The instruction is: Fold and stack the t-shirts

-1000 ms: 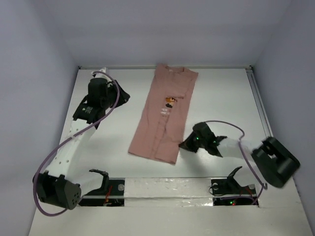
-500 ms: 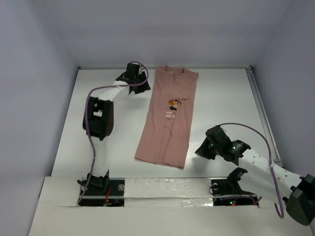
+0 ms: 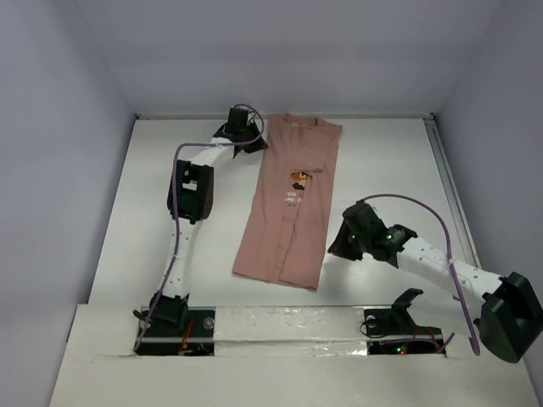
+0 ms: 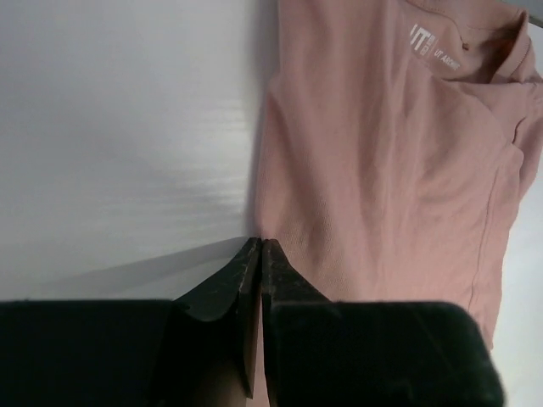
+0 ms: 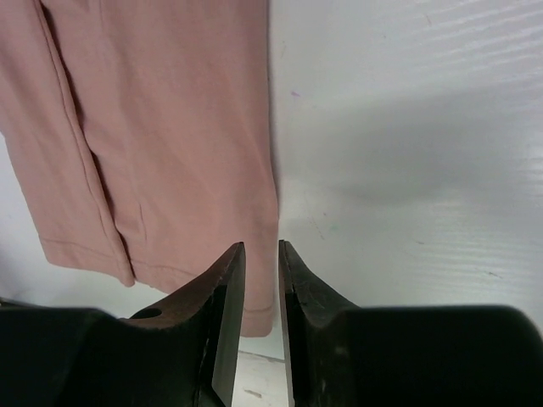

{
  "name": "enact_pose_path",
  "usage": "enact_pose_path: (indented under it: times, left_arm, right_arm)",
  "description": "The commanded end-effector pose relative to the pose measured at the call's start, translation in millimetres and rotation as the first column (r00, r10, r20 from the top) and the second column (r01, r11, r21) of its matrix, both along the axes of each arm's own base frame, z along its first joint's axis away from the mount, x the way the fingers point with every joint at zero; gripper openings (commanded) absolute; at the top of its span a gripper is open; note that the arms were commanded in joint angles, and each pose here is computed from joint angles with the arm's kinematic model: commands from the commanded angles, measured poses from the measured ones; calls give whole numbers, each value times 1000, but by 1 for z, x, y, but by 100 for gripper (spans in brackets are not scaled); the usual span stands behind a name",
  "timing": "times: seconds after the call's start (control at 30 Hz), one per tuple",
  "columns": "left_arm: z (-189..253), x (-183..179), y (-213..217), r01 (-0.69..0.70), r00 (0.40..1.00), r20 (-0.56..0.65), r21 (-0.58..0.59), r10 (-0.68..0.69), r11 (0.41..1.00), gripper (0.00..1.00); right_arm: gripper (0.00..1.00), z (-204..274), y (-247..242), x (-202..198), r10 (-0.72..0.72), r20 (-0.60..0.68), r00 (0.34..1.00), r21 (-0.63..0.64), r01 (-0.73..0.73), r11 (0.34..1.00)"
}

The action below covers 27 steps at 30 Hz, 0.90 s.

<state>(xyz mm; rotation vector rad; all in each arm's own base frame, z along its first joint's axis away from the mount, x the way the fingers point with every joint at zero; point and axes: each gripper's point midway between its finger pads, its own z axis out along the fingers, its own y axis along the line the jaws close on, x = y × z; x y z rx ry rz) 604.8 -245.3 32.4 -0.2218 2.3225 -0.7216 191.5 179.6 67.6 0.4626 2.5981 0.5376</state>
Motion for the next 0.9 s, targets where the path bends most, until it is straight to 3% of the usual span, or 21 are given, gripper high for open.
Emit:
enact_pose_path:
  times: [0.0,0.17,0.27,0.3,0.37,0.4,0.43,0.5,0.53,0.6,0.63,0.67,0.73,0.8,0.83,0.87]
  left_arm:
    - [-5,-8,32,-76,997,-31,-12,76,997,0]
    - [9,-11,91,-209,978,-4,-20,209,978,0]
    - [10,-20,109,-231,973,-13,-35,231,972,0]
    - [10,-23,110,-229,973,-13,-27,229,973,9]
    - [16,-33,112,-213,977,-5,-7,213,977,41]
    - [19,-38,113,-199,980,1,7,199,980,63]
    - [8,-53,118,-205,978,-31,35,206,978,67]
    - [38,-73,129,-228,974,1,34,228,973,68]
    - [13,-106,139,-241,967,-67,64,245,969,67]
    - [35,-144,141,-252,964,-69,74,257,965,65]
    - [3,-191,141,-233,953,-174,103,248,967,65]
    - [21,-214,136,-221,959,-159,89,233,971,64]
    - [-10,-293,115,-155,938,-291,142,191,978,62]
    - [3,-341,104,-146,931,-317,131,181,981,60]
    - [-13,-381,101,-160,890,-408,140,205,977,60]
    - [3,-391,98,-182,902,-380,94,204,979,60]
  right_arm:
    - [29,16,14,19,36,67,997,26,-38,999]
    - [30,10,16,19,58,56,997,15,-59,998]
    - [36,9,16,19,70,54,996,8,-70,998]
    - [44,8,17,19,78,51,996,3,-78,997]
    - [51,9,17,19,89,46,995,-4,-89,996]
    - [55,8,18,17,102,40,994,-3,-102,995]
    - [56,6,18,16,108,29,994,-6,-108,994]
    - [57,3,18,11,119,12,993,-1,-119,993]
    - [57,5,16,8,117,14,993,2,-117,993]
    - [57,-4,14,-6,133,-11,991,30,-132,991]
    - [57,-6,13,-10,132,-8,991,43,-132,990]
    - [57,-4,13,-13,136,3,991,65,-136,989]
    - [57,-17,15,-27,154,-29,988,112,-150,982]
    - [57,-22,21,-39,171,-64,983,175,-157,972]
    - [57,-30,21,-44,172,-76,982,192,-155,969]
    - [57,-32,22,-47,174,-81,981,205,-155,966]
